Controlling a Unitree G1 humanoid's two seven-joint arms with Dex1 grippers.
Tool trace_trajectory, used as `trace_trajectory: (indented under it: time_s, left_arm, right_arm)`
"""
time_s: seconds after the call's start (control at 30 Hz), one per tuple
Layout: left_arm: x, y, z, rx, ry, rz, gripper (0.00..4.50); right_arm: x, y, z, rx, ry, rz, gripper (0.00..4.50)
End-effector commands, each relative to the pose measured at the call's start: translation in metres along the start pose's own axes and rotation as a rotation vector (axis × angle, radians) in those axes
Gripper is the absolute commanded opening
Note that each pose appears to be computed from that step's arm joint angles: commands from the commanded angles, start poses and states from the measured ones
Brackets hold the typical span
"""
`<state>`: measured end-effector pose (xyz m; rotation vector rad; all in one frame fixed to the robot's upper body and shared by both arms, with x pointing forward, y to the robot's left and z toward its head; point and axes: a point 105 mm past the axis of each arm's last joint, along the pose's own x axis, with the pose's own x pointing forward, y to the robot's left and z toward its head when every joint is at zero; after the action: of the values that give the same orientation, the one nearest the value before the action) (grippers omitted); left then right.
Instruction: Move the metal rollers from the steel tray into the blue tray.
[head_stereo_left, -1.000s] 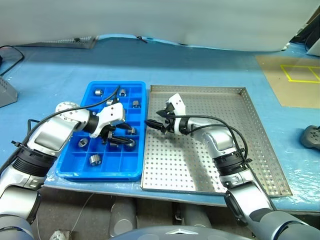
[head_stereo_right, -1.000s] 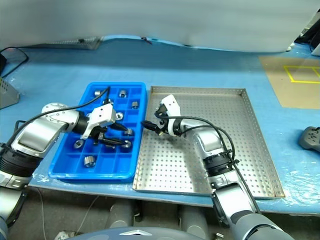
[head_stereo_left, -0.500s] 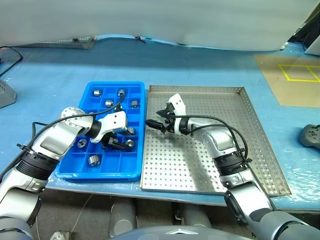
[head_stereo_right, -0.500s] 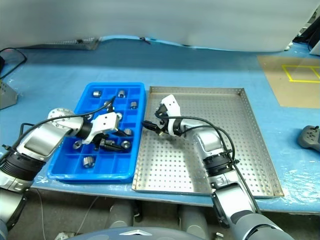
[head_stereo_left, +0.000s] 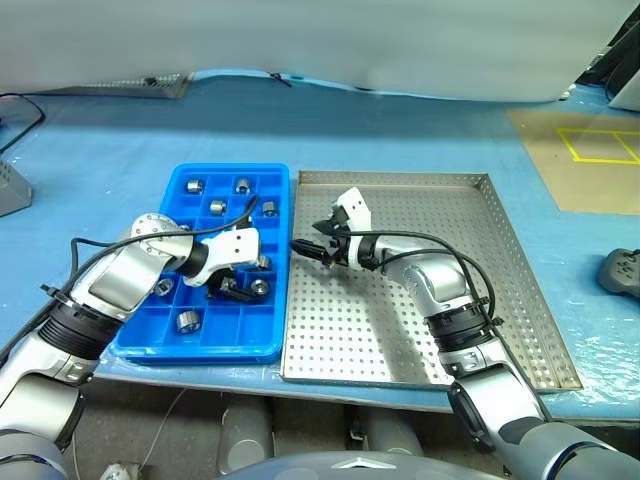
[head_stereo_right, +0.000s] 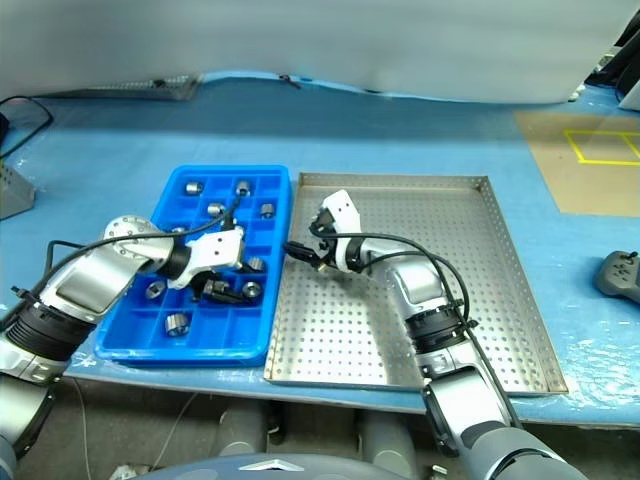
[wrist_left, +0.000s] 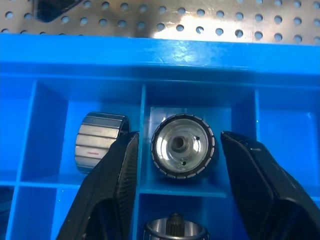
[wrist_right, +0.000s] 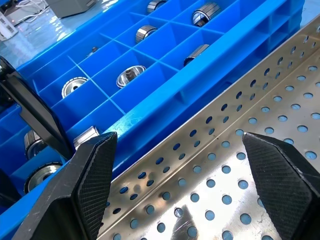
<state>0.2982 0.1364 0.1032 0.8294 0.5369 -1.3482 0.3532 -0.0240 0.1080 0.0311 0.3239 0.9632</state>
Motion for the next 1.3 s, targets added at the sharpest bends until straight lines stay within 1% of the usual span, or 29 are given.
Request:
trace_trajectory:
  time_s: [0.03,0.13,0.27,0.4,0.53,0.6,0.77,0.9,1.0,1.13,1.3]
  left_arm:
    - [0.024,-0.02,-0.023,-0.046,0.073,-0.101,2.49]
    - [0.03,-0.023,-0.023,-0.056,0.063,-0.119,1.91]
    - [0.032,-0.025,-0.026,-0.072,0.063,-0.139,1.88]
    - [0.032,-0.022,-0.03,-0.072,0.072,-0.115,1.88]
    - [0.024,-0.02,-0.01,-0.128,-0.052,-0.121,1.88]
    - [0.015,-0.016,0.002,-0.15,-0.114,-0.111,1.88]
    - [-0.028,0.004,0.032,-0.168,-0.258,-0.042,1.88]
    - [-0.053,0.009,0.044,-0.155,-0.304,-0.022,1.88]
    - [-0.061,0.001,0.05,-0.162,-0.338,-0.067,1.88]
    - [-0.054,-0.007,0.037,-0.161,-0.271,-0.082,1.88]
    - [-0.032,-0.013,0.019,-0.119,-0.163,-0.081,1.88]
  right_arm:
    - [-0.001,0.002,0.007,-0.015,-0.036,0.002,4.21]
    - [-0.001,0.002,0.007,-0.014,-0.036,0.0,4.21]
    - [-0.002,0.002,0.007,-0.014,-0.038,-0.001,4.21]
    - [-0.002,0.002,0.008,-0.013,-0.039,-0.003,4.21]
    - [-0.002,0.001,0.007,-0.012,-0.038,-0.003,4.21]
    - [-0.002,0.001,0.007,-0.011,-0.037,-0.003,4.21]
    - [-0.001,0.001,0.006,-0.01,-0.034,0.0,4.21]
    - [0.0,0.001,0.005,-0.008,-0.031,0.002,4.21]
    - [0.001,0.002,0.005,-0.007,-0.031,0.005,4.21]
    - [0.002,0.002,0.005,-0.006,-0.032,0.007,4.21]
    - [0.001,0.002,0.004,-0.005,-0.031,0.005,4.21]
